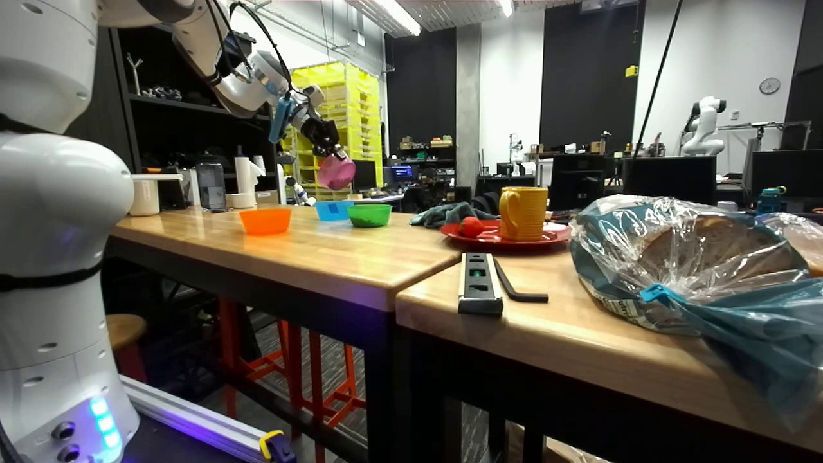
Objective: Pour the contents in the purple bowl into the blue bowl.
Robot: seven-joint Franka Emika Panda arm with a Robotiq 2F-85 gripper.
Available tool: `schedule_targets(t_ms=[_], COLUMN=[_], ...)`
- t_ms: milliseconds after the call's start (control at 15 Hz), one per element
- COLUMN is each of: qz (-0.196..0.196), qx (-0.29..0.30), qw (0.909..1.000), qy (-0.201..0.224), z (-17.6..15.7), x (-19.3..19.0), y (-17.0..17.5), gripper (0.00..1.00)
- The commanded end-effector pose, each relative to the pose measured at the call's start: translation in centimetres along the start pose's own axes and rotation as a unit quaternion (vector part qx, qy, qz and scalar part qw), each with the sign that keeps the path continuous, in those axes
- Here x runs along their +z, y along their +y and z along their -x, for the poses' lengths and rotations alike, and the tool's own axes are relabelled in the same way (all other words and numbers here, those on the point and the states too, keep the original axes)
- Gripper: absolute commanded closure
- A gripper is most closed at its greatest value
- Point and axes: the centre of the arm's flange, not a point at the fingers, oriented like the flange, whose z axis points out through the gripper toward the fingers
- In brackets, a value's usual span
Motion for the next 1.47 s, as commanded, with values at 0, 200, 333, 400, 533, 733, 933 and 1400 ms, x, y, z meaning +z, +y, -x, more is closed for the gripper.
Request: schedule_targets(t_ms=[0,200,333,400,533,733,933,1400], qz=[0.030,0.044,0.053,0.057,0.067,0.087,0.106,0.155], qx=[0.002,-0.001,-0.004,-0.005,-0.006,-0.009,-0.010,-0.013], qw=[0.9994,0.9987,0.9981,0.9977,0.9967,0.9944,0.9917,0.9831], qy=[0.014,0.025,0.032,0.036,0.045,0.060,0.072,0.097], z=[0.0,0.1,0.3,0.4,0.6,1.2,1.7,2.6], x=[-0.8,-0.9,-0.9,-1.0,-1.0,-1.2,-1.3,-1.1], y=[-1.2,-2.1,-2.7,-3.0,-3.6,-4.5,-5.4,-7.0], gripper=[0.99,0.99,0.99,0.99,0.99,0.99,0.99,0.99])
